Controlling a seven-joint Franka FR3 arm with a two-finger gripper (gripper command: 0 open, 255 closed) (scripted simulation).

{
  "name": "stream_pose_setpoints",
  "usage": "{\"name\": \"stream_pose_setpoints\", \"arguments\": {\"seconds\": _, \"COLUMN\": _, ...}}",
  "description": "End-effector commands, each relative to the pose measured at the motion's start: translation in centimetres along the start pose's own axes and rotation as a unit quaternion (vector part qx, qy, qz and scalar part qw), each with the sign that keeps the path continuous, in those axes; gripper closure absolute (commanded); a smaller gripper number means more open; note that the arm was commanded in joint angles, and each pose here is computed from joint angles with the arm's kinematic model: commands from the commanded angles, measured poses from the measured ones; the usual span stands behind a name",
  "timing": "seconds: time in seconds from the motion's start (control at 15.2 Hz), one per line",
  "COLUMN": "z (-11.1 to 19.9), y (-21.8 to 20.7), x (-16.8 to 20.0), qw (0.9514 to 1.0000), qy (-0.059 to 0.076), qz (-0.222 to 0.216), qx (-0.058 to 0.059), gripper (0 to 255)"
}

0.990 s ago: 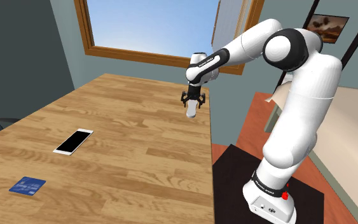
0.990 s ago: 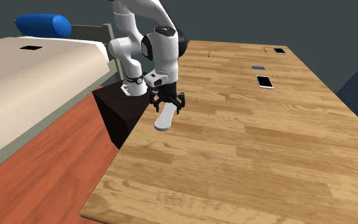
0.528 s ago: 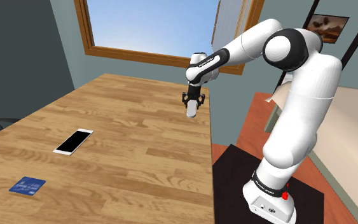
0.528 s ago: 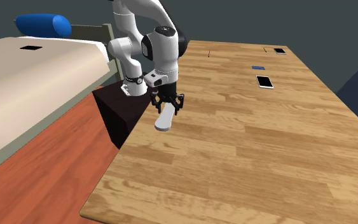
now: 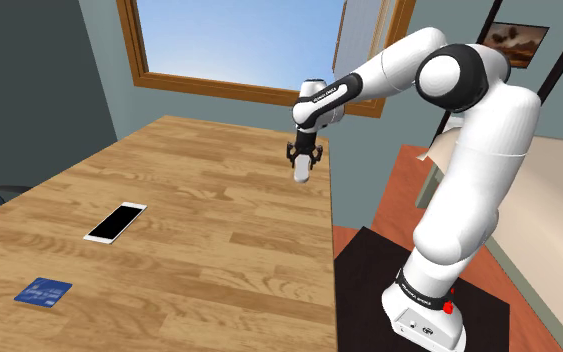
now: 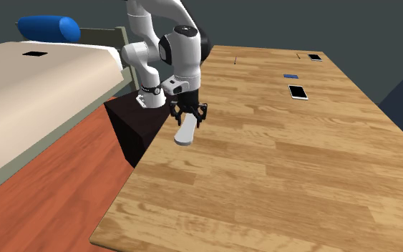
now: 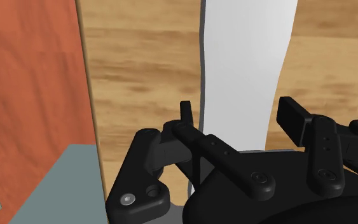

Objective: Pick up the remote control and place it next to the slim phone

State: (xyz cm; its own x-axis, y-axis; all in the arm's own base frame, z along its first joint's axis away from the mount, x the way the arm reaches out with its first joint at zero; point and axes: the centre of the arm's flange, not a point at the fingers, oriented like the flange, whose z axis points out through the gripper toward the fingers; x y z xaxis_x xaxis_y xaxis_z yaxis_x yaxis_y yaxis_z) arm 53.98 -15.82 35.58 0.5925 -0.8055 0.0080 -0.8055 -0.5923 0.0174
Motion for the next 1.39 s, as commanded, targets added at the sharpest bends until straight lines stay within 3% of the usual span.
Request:
{"name": "stream_pose_setpoints", "arguments": {"seconds": 0.0, "z": -1.0, "y": 0.0, "x": 0.0, "qw": 1.0, "qy": 0.0, "qz": 0.0, "qx": 0.0, "gripper": 255}}
{"name": "stream_pose_setpoints", "arguments": {"seconds": 0.86, "z": -7.6, "y": 0.2, "x": 0.0, "qw": 1.0, "qy": 0.0, "qz": 0.0, "qx": 0.0, "gripper": 255}}
{"name": "stream_pose_setpoints", "arguments": {"seconds": 1.32, "z": -7.9, "y": -7.1, "x": -5.7, "qw": 1.0, "qy": 0.0, "qz": 0.0, "qx": 0.0, "gripper": 255}}
